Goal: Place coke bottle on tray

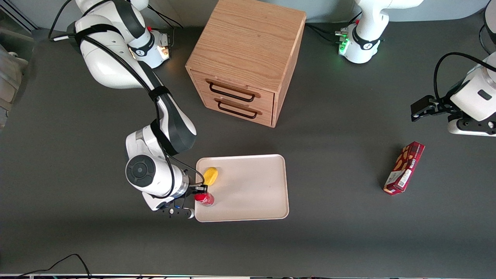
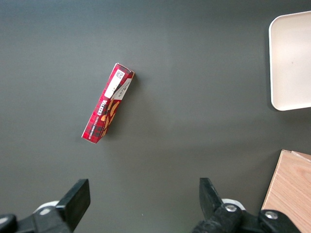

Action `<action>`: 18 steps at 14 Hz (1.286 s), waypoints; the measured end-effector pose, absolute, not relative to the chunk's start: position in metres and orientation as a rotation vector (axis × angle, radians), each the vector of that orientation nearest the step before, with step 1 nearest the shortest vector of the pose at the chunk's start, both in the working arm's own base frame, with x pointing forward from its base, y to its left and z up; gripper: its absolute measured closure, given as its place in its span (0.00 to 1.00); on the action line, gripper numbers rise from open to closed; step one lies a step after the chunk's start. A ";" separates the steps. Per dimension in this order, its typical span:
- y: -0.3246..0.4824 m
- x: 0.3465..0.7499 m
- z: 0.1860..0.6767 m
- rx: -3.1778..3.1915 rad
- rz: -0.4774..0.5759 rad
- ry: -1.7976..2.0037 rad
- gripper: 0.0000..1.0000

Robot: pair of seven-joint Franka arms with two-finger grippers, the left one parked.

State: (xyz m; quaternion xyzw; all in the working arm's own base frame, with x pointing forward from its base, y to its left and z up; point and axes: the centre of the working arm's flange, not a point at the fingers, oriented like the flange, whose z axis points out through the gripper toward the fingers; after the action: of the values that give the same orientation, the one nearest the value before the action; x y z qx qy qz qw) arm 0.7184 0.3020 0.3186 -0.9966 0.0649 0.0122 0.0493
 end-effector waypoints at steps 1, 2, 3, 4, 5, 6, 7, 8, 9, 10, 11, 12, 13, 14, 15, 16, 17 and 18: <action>0.303 0.719 0.320 -3.028 0.036 0.203 0.67; 0.303 0.719 0.320 -3.024 0.041 0.205 0.67; 0.303 0.719 0.319 -3.023 0.041 0.206 0.67; 0.303 0.719 0.319 -3.022 0.039 0.206 0.67; 0.303 0.720 0.320 -3.020 0.034 0.208 0.67; 0.302 0.721 0.323 -3.017 0.020 0.210 0.62; 0.301 0.724 0.329 -3.011 -0.002 0.213 0.52; 0.300 0.726 0.341 -3.002 -0.032 0.215 0.43; 0.299 0.728 0.360 -2.989 -0.073 0.216 0.34; 0.298 0.729 0.385 -2.972 -0.124 0.217 0.25; 0.296 0.728 0.416 -2.953 -0.182 0.217 0.14; 0.291 0.726 0.453 -2.932 -0.245 0.218 0.04; 0.284 0.720 0.490 -2.918 -0.295 0.220 0.00; 0.274 0.710 0.525 -2.918 -0.313 0.226 0.00; 0.262 0.698 0.557 -2.928 -0.305 0.234 0.00; 0.250 0.684 0.582 -2.946 -0.276 0.243 0.00; 0.237 0.669 0.603 -2.972 -0.232 0.256 0.00; 0.221 0.656 0.621 -2.995 -0.189 0.276 0.00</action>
State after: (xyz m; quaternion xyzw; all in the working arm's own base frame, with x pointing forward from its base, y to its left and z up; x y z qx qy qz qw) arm 0.6560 0.2211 0.6209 -0.9918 0.0915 -0.0626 0.0640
